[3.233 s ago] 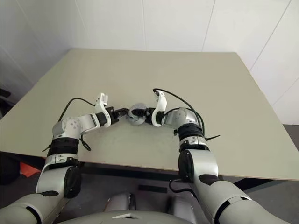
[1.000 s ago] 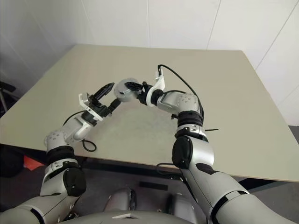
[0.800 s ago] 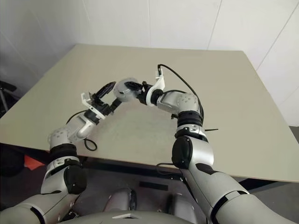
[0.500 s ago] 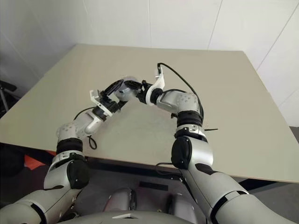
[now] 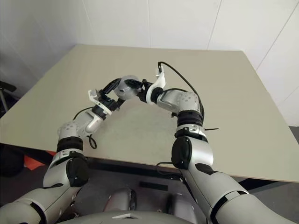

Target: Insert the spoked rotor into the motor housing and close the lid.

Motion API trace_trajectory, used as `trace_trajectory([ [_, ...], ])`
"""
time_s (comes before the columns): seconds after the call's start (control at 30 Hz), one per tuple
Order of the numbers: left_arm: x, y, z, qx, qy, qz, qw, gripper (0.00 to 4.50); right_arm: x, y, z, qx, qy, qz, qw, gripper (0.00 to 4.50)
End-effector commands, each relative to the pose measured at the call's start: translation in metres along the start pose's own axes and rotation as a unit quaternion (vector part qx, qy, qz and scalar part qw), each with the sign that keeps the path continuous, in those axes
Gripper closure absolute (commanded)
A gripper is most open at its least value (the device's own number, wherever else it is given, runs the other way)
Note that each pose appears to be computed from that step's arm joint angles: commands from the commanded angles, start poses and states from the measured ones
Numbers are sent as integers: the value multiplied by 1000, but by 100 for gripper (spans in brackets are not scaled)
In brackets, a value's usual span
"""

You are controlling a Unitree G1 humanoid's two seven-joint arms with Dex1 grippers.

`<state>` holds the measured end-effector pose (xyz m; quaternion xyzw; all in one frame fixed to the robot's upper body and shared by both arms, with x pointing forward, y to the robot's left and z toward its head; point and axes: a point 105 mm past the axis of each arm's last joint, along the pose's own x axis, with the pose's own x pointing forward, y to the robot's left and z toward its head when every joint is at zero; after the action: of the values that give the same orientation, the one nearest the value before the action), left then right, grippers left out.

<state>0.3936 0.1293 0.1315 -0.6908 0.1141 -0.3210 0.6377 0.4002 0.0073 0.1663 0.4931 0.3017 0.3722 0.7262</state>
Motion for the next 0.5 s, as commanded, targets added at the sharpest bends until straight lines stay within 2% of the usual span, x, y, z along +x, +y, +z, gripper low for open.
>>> trace_trajectory([
  [0.03, 7, -12, 3, 12, -1, -20, 1000, 43, -1, 28, 12, -19, -23, 50, 998, 237],
  [0.23, 9, -13, -1, 9, 11, -24, 1000, 213, -1, 30, 13, -21, -24, 53, 998, 237],
  [0.43, 10, -11, -2, 18, 11, -18, 1000, 213, -1, 30, 13, -23, -26, 53, 998, 237],
  [0.47, 10, -11, -2, 19, 10, -18, 1000, 232, -1, 30, 13, -24, -26, 53, 998, 237],
  [0.5, 10, -11, -2, 20, 9, -18, 1000, 233, -1, 30, 13, -24, -27, 52, 998, 237],
])
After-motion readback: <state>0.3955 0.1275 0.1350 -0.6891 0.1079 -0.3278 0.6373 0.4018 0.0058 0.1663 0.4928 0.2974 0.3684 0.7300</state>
